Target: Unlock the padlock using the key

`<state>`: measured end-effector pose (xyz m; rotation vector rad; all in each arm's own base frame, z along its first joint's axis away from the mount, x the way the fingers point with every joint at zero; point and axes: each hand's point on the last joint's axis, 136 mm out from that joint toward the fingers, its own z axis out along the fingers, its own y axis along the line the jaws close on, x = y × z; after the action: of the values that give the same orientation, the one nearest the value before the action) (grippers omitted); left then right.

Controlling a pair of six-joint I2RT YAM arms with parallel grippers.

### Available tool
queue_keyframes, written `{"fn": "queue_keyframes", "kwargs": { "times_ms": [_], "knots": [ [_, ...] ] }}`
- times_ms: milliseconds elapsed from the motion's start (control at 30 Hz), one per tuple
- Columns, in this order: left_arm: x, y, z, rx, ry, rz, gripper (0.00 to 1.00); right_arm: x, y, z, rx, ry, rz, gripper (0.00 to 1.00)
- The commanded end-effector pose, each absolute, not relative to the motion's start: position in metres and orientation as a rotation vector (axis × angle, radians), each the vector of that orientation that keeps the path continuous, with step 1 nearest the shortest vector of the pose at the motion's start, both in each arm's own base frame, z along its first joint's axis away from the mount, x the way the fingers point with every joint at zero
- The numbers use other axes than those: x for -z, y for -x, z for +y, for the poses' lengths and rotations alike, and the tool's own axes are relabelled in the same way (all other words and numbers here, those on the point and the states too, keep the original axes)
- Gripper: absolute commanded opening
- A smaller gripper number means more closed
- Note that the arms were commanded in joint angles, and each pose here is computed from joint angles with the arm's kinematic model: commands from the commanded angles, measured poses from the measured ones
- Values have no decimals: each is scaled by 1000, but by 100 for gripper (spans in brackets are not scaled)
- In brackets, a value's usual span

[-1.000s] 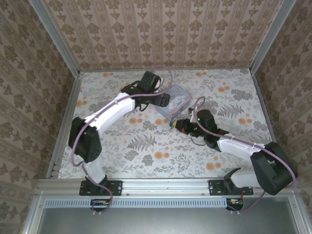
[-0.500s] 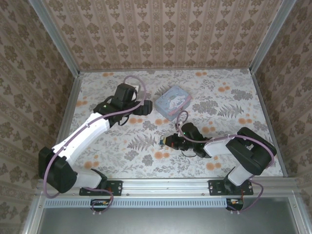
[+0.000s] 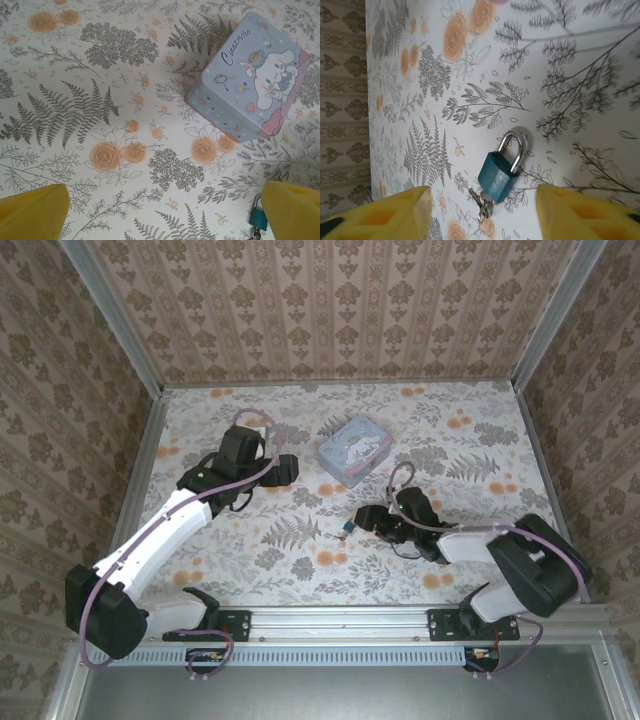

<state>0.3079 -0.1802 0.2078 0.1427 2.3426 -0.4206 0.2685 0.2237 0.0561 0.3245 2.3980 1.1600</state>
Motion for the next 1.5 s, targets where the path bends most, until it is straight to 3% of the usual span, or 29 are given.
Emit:
{"fn": "queue_keyframes", "kwargs": {
  "times_ms": [0,133,167,500,767,1033,1467],
  "knots": [
    [-224,-310,-162,385,-61,2293,100,-83,-268,207,-1107,-292,2363,68],
    [-235,-319,-130,274,30,2232,100,-134,-283,171,-931,-263,2261,98],
    [-236,-322,-121,244,60,2217,100,-146,-288,158,-867,-263,2235,100],
    [-246,-335,-50,56,198,2035,100,-237,-334,26,-191,-285,1903,99],
    [-235,-339,10,-214,140,1904,100,-204,-358,-65,113,-456,1867,100],
    [-194,-349,40,-223,175,1887,100,-152,-370,-66,135,-414,1844,99],
    [-114,-381,13,-225,27,1848,100,-110,-389,-18,-17,-125,1863,100]
  ]
}}
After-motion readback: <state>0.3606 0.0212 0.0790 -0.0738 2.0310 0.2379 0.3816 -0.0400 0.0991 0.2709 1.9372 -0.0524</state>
